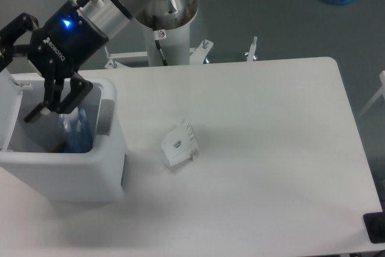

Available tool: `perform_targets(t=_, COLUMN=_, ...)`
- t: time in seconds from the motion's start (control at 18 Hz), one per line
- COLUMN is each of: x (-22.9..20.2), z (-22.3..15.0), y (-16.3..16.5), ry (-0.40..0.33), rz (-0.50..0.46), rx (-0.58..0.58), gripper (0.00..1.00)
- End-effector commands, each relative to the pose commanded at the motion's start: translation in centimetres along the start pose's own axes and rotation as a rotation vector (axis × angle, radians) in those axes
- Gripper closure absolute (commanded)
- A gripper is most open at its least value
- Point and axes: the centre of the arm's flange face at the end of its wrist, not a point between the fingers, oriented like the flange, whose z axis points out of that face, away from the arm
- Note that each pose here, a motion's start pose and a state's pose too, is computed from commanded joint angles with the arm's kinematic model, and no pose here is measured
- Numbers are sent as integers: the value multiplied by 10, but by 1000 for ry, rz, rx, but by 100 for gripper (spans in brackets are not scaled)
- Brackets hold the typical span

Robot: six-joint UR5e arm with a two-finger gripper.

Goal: Place the trash in the trash can
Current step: 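Open the gripper to drop the bottle into the bin, then move the gripper to the white paper packet and lower onto it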

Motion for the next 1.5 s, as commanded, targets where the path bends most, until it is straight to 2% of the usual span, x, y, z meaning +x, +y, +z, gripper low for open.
perform_targets(t=0.11, x=-38, z=-36, y=14, ry=-76, rz=-47, rx=18, gripper=0)
perform_targets(t=0.22, x=-65, z=-56, y=32, ry=-122, rz=-95, rx=20, gripper=0)
perform_targets(t=0.33, x=-95, z=-85, y=59, ry=-181, rz=-130, rx=25, gripper=0)
perform_targets(t=0.56, x=-123, z=-104, y=110, ry=-220, rz=-151, rx=6, gripper=0)
perform_targets(t=0.72, x=-125, z=-104, y=138, ry=-253, rz=-143, rx=-48, gripper=0)
perform_targets(t=0.89, x=-123, z=-100, y=172, ry=-336, rz=-125, rx=-193, gripper=0)
perform_targets(t=1.06, x=-116, z=-95, y=215, ry=-379, rz=-68, rx=-357, gripper=0)
perform_targets(t=1.28, x=-116, z=-73, y=257, ry=-358, rz=-76, rx=-484, gripper=0)
perform_targets(t=1.5, x=-122, z=-28, y=290, ry=-311, rz=-69, rx=-641, gripper=0)
